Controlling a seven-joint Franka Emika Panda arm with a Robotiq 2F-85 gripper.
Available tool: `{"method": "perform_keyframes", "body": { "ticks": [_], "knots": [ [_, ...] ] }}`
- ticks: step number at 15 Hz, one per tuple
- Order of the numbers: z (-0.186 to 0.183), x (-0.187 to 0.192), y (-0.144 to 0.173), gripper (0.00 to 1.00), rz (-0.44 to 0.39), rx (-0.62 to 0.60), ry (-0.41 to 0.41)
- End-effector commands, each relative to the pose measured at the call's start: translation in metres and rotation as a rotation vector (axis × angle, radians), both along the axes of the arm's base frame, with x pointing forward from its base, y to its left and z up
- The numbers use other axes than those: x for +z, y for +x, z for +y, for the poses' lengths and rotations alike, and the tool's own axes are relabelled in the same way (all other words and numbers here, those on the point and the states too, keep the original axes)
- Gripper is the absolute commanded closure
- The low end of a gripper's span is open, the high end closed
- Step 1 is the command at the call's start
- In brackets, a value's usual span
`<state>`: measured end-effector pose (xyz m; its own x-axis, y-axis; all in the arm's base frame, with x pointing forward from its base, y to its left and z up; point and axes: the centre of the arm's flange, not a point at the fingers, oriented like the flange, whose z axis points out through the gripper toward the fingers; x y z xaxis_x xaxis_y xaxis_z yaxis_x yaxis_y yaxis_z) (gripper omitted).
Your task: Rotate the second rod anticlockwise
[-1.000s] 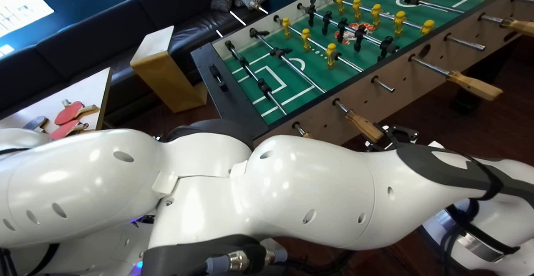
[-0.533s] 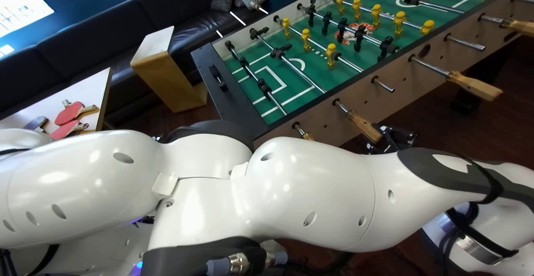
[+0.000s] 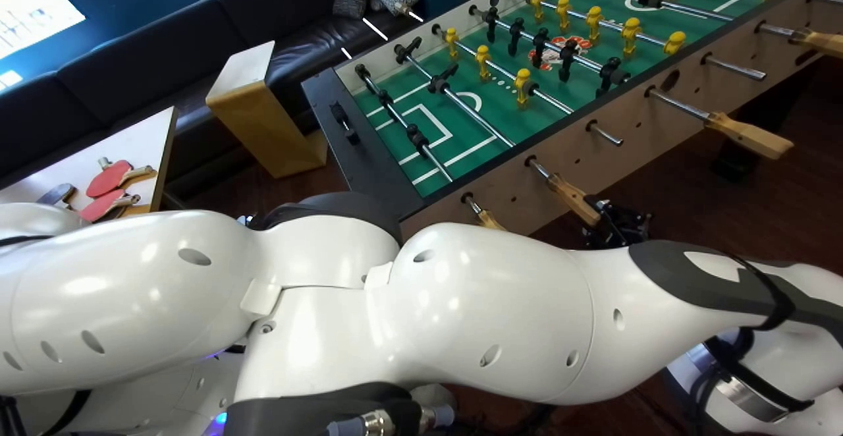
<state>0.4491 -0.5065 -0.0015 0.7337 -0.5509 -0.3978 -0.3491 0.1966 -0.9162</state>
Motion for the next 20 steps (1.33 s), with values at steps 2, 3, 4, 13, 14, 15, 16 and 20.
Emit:
{"method": "perform_keyframes", "body": {
  "ticks": [2, 3, 4, 13, 14, 15, 16, 20],
  "knots": [
    [0.0000, 0.0000, 0.0000, 0.60, -0.001, 0.000, -0.001],
    [0.0005, 0.0008, 0.0001, 0.85, -0.040, -0.005, -0.062],
    [0.0004, 0.0019, 0.0005, 0.85, -0.099, -0.005, -0.133],
    [0.0019, 0.0074, 0.0002, 0.85, -0.471, 0.027, -0.388],
    [0.0018, 0.0070, 0.0000, 0.85, -0.513, 0.029, -0.418],
    [0.0013, 0.0064, 0.0000, 0.85, -0.555, 0.033, -0.448],
    [0.0011, 0.0065, 0.0003, 0.85, -0.594, 0.026, -0.480],
    [0.0016, 0.0064, -0.0017, 0.34, -0.723, -0.004, -0.608]
  ]
}}
